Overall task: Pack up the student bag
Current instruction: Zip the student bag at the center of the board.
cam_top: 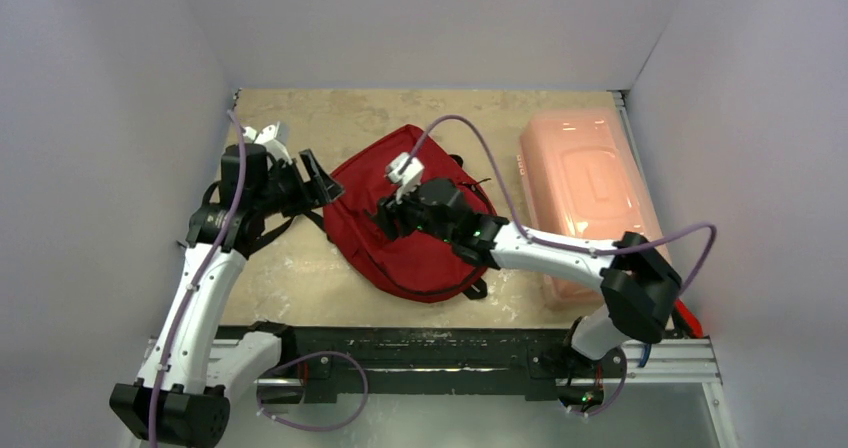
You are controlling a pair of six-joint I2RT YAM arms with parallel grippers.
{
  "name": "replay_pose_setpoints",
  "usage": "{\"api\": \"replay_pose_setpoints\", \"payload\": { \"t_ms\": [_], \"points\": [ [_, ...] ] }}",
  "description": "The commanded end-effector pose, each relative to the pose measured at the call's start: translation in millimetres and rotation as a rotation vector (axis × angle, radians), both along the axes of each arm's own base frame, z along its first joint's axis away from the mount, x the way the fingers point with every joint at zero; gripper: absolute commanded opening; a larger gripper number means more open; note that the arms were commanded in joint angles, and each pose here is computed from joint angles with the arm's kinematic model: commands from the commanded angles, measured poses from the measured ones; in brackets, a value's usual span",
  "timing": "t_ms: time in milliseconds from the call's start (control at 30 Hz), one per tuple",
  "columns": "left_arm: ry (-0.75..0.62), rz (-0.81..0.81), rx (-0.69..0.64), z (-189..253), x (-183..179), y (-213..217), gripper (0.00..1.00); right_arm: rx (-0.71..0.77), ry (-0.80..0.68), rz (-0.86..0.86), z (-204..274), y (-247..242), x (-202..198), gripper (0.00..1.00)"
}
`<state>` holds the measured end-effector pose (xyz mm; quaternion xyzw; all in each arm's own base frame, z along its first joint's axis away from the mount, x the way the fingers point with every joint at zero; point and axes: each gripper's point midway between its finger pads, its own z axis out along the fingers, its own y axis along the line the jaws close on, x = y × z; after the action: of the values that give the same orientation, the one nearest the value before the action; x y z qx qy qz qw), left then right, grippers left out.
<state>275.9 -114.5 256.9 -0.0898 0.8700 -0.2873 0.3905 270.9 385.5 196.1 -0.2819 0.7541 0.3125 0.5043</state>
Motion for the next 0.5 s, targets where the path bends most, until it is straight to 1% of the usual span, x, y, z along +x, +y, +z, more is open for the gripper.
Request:
{"api": "replay_pose_setpoints", "payload": {
  "t_ms": [0,100,133,167,267,367,467],
  "points": [
    [0.126,0.218,0.226,-58,-8,54,0.70,-0.156,-0.339,0.014,28,37,9,0.58],
    [0.140,0.248,0.266,-61,-10,65,0.72,-0.285,-0.385,-0.081,18,51,18,0.58],
    [0.140,0.261,0.278,-60,-10,69,0.72,-0.326,-0.390,-0.137,15,49,24,0.57],
    [0.138,0.288,0.293,-59,-10,75,0.72,-0.349,-0.391,-0.179,17,50,30,0.57],
    [0.114,0.346,0.298,-56,-11,84,0.72,-0.417,-0.371,-0.244,3,46,38,0.55],
    [0.102,0.388,0.263,-60,-12,88,0.75,-0.443,-0.360,-0.258,-6,47,41,0.54],
    [0.111,0.389,0.239,-61,-12,88,0.75,-0.479,-0.332,-0.240,-18,53,41,0.51]
  ]
}}
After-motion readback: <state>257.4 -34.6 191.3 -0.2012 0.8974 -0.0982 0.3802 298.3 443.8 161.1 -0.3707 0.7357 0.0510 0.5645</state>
